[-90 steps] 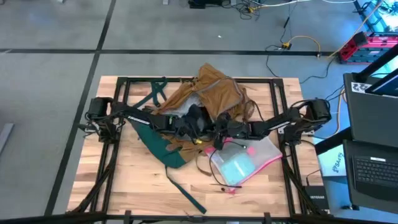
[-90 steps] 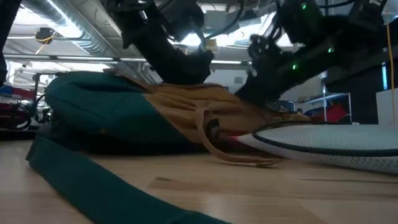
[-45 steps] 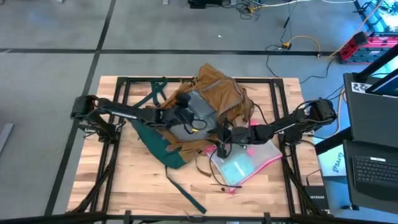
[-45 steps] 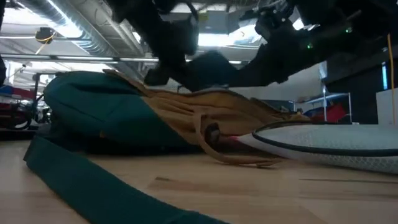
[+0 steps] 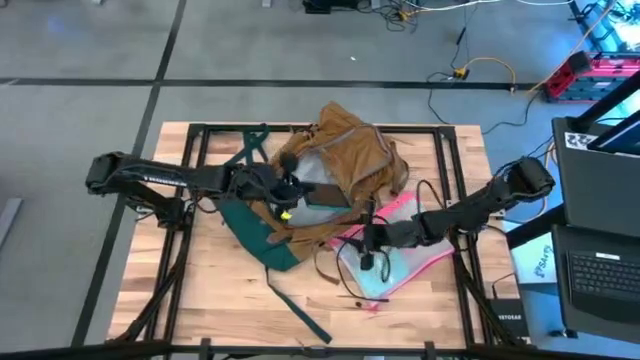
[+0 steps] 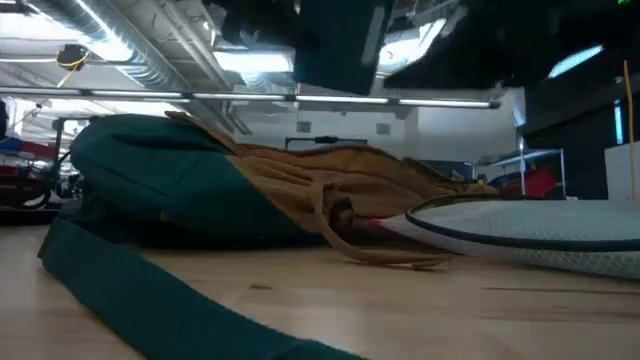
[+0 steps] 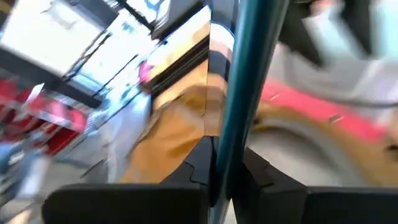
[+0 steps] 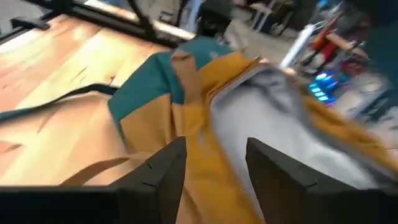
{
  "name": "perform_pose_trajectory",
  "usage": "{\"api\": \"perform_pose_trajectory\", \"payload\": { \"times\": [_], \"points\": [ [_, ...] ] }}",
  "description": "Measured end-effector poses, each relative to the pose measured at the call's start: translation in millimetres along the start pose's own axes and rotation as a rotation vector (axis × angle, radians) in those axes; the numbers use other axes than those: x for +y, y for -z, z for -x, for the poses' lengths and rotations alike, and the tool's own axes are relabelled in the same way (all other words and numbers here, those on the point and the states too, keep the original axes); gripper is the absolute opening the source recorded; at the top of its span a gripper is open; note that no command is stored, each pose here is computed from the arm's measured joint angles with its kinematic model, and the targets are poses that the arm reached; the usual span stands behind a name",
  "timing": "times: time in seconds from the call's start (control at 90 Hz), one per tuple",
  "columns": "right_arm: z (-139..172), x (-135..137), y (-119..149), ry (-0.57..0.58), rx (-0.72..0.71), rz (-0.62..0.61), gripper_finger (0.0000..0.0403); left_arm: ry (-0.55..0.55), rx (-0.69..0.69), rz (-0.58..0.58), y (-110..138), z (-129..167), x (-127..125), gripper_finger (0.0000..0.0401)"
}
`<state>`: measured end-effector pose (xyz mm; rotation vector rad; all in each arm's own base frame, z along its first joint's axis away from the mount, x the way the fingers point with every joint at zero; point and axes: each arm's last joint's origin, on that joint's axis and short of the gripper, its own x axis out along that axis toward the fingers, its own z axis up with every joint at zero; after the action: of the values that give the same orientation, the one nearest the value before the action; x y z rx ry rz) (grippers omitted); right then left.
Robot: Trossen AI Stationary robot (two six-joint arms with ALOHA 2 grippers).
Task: Unpack backpack
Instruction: Remove the blue tablet from the brown backpack
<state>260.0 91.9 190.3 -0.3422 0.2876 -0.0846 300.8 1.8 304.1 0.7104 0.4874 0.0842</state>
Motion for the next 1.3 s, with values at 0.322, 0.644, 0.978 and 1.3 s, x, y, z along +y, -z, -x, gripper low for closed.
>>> {"api": "perform_pose_trajectory", "payload": {
  "times": [0.322,0.644,0.978,1.3],
  "points": [
    [63.1,21.6,-33.9,0.166,-0.089,0.051,0.0154,0.143,-0.181,0.0,-14.1,-29.6,-29.2,0.0012],
    [88.5,31.0,-39.1,0.296,-0.086,0.051,0.0154,0.252,-0.296,-0.007,-10.3,-74.4,-61.9,0.0014],
    [88.3,30.2,-39.0,0.311,-0.082,0.048,0.0154,0.283,-0.338,-0.01,2.8,-108.2,-85.6,0.0017],
    [88.2,30.1,-39.1,0.312,-0.082,0.048,0.0154,0.329,-0.379,-0.001,11.9,-124.6,-98.3,0.0028]
  ]
}}
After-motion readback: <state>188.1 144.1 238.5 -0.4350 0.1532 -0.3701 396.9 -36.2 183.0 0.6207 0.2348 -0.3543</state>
